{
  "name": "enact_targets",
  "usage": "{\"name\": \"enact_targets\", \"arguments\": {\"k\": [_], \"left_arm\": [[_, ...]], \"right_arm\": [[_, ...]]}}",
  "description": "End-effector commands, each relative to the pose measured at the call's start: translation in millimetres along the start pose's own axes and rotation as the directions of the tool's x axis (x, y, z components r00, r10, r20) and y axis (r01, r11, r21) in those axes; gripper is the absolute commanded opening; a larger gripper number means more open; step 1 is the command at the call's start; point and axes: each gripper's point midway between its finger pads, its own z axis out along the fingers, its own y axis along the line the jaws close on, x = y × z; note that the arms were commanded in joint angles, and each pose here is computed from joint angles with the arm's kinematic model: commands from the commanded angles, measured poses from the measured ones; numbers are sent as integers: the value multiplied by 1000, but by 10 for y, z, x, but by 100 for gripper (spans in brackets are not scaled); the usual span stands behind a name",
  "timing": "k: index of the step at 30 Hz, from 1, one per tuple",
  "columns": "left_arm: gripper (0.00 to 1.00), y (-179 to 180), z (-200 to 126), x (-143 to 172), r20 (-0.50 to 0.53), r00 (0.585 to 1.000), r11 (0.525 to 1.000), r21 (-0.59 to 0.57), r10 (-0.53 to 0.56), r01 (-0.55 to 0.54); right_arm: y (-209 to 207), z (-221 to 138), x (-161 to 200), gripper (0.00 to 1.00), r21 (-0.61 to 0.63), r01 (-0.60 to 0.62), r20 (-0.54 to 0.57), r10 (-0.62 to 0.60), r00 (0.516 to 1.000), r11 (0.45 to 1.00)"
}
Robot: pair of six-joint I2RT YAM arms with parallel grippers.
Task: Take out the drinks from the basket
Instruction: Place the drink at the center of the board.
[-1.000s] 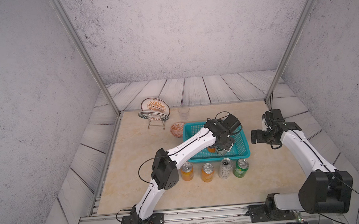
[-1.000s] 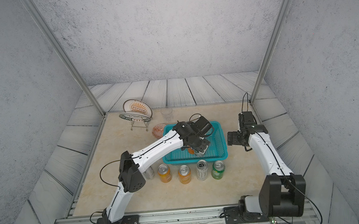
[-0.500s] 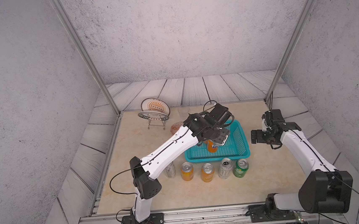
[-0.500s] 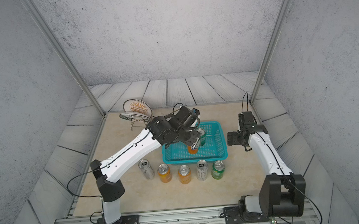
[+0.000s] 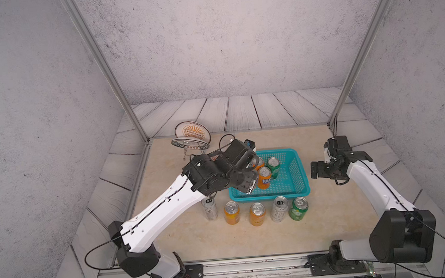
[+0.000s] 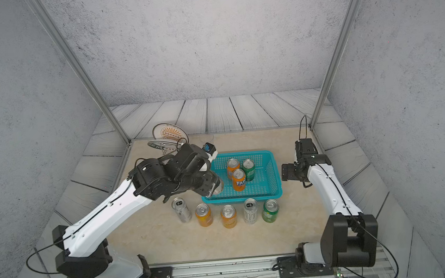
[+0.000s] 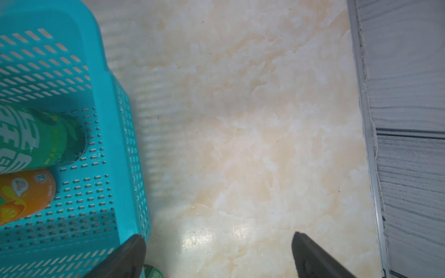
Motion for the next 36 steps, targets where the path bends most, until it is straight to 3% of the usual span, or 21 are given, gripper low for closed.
{"name": "enact_targets", "arguments": {"k": [1, 13, 36], "left_arm": [[61, 181, -189, 117, 45, 997, 998, -36, -58, 60], [62, 420, -220, 865, -50, 988, 988, -70, -143, 139], [62, 466, 633, 1605, -183, 965, 976, -142, -190, 166]], "right_arm": [[2, 54, 24, 99, -3, -5, -23, 5, 1000, 1000], [-10, 60, 28, 99, 1, -5, -29, 5, 1000, 1000], [-17, 54, 25, 99, 6, -2, -28, 2, 1000, 1000]]}}
